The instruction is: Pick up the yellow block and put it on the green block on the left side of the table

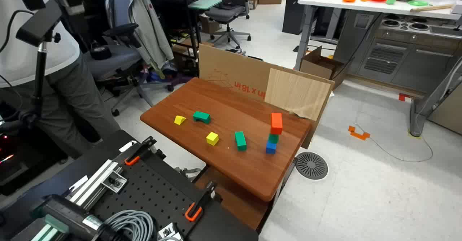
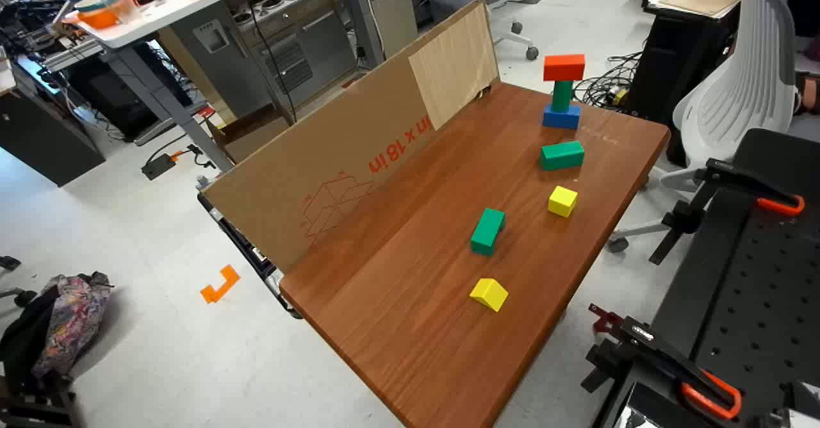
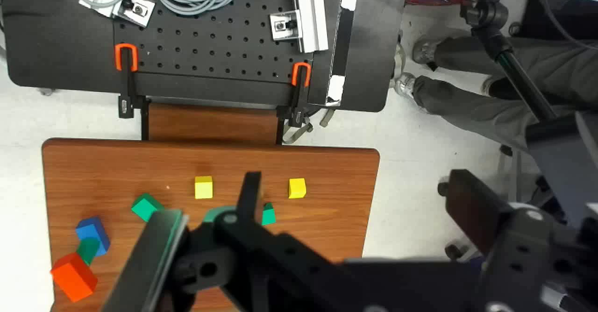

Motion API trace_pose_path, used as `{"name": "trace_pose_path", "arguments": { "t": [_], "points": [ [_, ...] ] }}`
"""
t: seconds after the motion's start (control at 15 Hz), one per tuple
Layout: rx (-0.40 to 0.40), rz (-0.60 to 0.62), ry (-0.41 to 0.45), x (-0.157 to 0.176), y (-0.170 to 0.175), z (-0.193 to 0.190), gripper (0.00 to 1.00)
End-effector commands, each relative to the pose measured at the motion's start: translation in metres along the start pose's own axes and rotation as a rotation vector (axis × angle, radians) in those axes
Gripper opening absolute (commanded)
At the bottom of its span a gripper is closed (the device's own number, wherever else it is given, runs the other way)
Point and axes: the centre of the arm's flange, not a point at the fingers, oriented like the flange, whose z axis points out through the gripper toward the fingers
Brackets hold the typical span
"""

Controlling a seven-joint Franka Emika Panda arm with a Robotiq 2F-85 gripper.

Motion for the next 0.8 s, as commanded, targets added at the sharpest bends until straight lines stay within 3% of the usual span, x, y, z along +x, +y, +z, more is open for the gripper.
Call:
{"name": "trace_pose_path", "arguments": {
  "t": [0.0,0.53,0.73],
  "points": [
    [0.0,0.0,0.002,0.0,0.0,0.0,1.0],
    [0.0,0.0,0.004,0.0,0.0,-0.001,1.0],
    [-0.027,0.059,0.091,0.018,0.012,0.023,1.0]
  ]
}}
